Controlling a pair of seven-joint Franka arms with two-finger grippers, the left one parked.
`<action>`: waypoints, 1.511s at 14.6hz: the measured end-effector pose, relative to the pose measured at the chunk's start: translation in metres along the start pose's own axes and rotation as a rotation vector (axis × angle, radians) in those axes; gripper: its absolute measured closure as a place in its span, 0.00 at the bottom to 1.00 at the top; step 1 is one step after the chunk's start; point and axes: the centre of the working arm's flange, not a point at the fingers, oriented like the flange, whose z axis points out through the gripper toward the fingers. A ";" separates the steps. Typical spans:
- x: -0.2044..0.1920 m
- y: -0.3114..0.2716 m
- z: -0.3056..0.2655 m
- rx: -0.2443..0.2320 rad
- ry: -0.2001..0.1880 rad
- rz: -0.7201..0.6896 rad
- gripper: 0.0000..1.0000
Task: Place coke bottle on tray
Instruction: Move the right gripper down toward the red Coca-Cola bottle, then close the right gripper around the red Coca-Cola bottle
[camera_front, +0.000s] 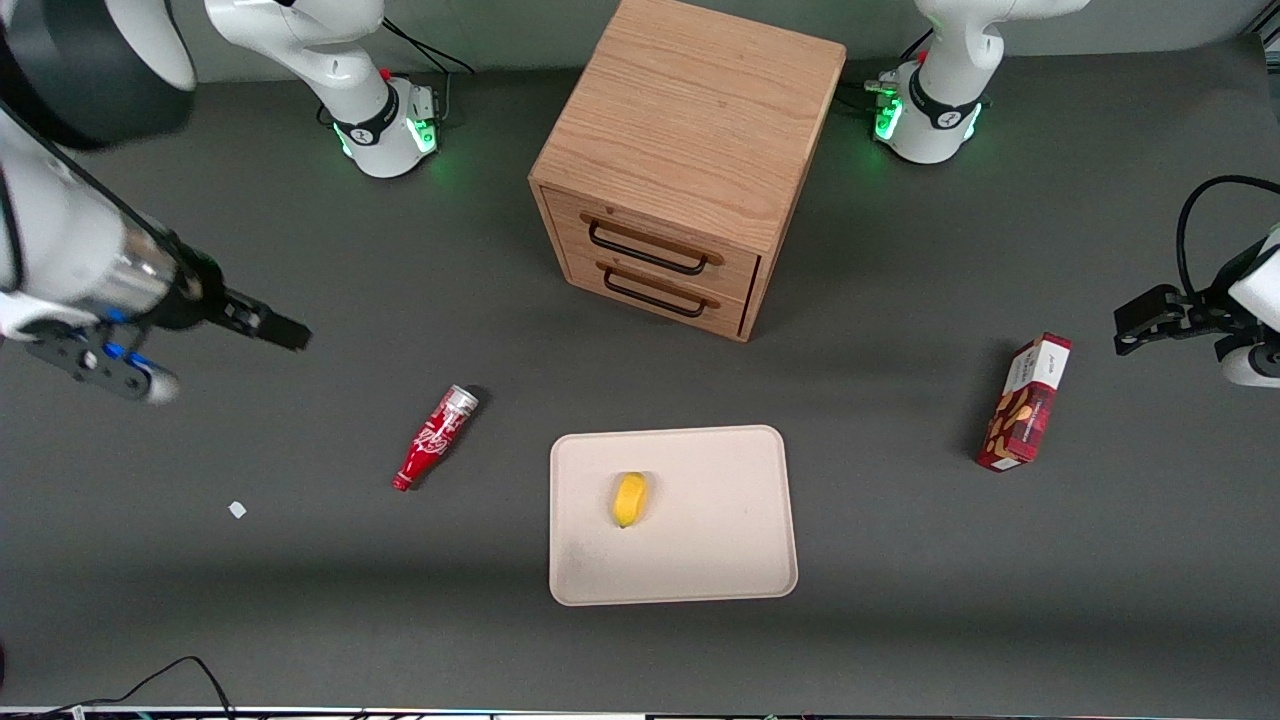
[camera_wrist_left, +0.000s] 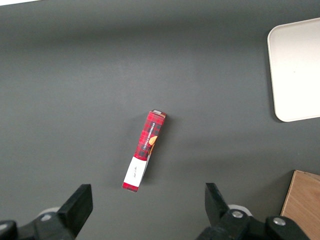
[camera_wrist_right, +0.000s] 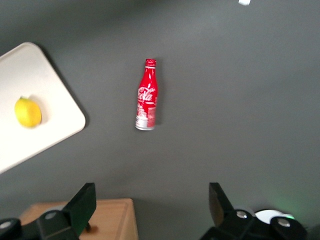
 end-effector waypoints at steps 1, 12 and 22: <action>0.008 -0.016 0.024 -0.004 -0.019 0.053 0.00; 0.063 -0.048 0.296 -0.026 -0.051 0.186 0.00; 0.048 -0.024 0.372 0.009 0.009 0.182 0.00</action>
